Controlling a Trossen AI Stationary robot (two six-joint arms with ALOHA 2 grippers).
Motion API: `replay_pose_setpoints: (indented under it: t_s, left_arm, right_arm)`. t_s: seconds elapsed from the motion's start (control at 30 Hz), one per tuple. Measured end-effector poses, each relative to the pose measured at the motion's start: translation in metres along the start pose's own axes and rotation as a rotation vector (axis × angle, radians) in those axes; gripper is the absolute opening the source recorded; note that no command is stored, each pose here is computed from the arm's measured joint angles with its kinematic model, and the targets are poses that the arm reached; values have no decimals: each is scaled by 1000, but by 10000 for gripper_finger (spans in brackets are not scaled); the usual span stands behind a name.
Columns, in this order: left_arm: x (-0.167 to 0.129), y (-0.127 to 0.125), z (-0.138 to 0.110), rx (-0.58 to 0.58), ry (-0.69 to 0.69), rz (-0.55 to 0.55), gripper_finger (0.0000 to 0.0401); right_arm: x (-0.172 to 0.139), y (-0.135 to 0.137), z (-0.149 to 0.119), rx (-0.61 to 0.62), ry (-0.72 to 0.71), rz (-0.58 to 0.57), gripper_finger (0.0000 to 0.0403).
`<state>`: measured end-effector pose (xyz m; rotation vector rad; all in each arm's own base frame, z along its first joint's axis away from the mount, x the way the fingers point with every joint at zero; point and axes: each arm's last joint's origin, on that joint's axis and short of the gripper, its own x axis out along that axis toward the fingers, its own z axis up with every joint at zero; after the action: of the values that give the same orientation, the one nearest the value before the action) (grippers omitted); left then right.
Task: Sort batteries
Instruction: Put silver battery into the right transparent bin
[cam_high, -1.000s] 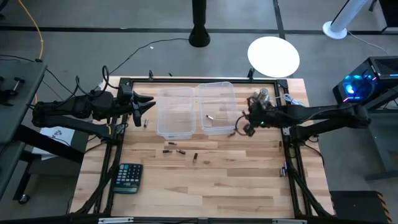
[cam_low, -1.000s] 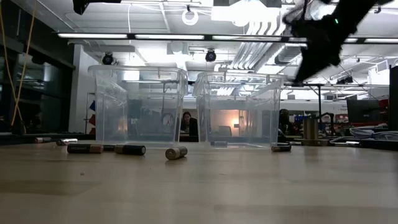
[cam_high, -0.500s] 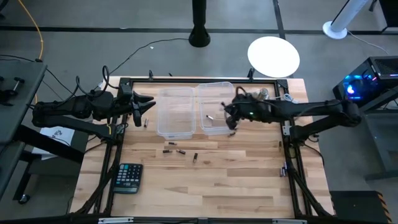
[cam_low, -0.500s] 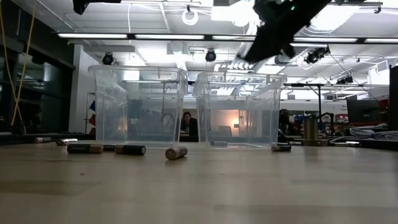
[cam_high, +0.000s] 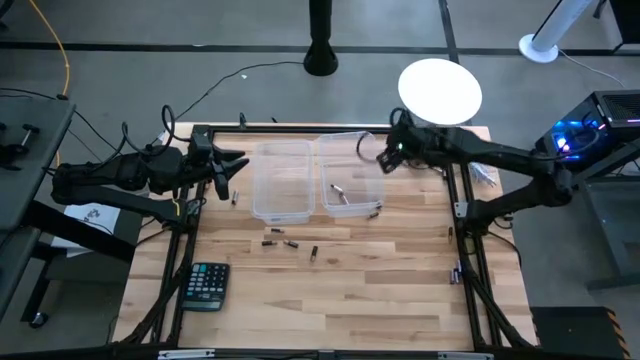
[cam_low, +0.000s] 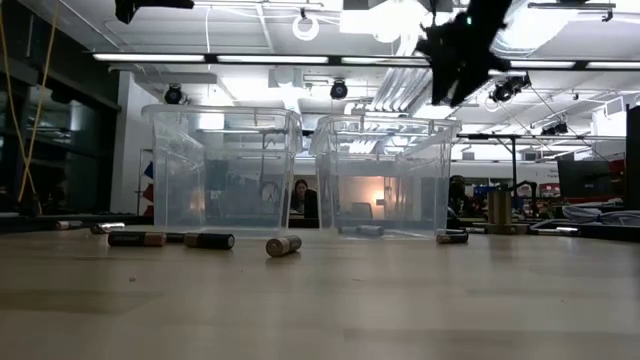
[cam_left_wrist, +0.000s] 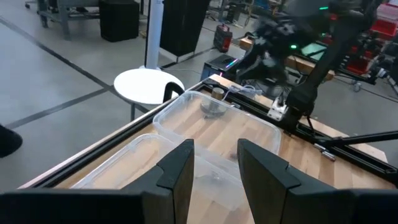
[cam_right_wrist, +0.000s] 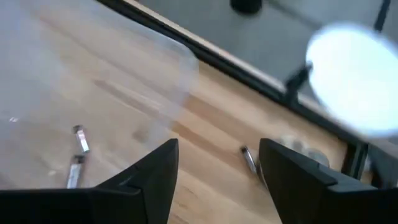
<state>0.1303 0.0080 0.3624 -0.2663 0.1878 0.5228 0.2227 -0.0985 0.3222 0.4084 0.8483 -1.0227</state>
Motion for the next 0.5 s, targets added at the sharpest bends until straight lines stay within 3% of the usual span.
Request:
replay_pose_setpoints:
  t_s: [0.23,0.37,0.5]
  left_arm:
    - [0,0,0,15,2,-5,117]
    - [0,0,0,39,2,-6,117]
    - [0,0,0,40,2,-6,117]
  right_arm:
    - [58,-54,6,258,156,-66,211]
    - [94,-74,9,256,259,-89,211]
    - [126,-76,11,192,328,-18,211]
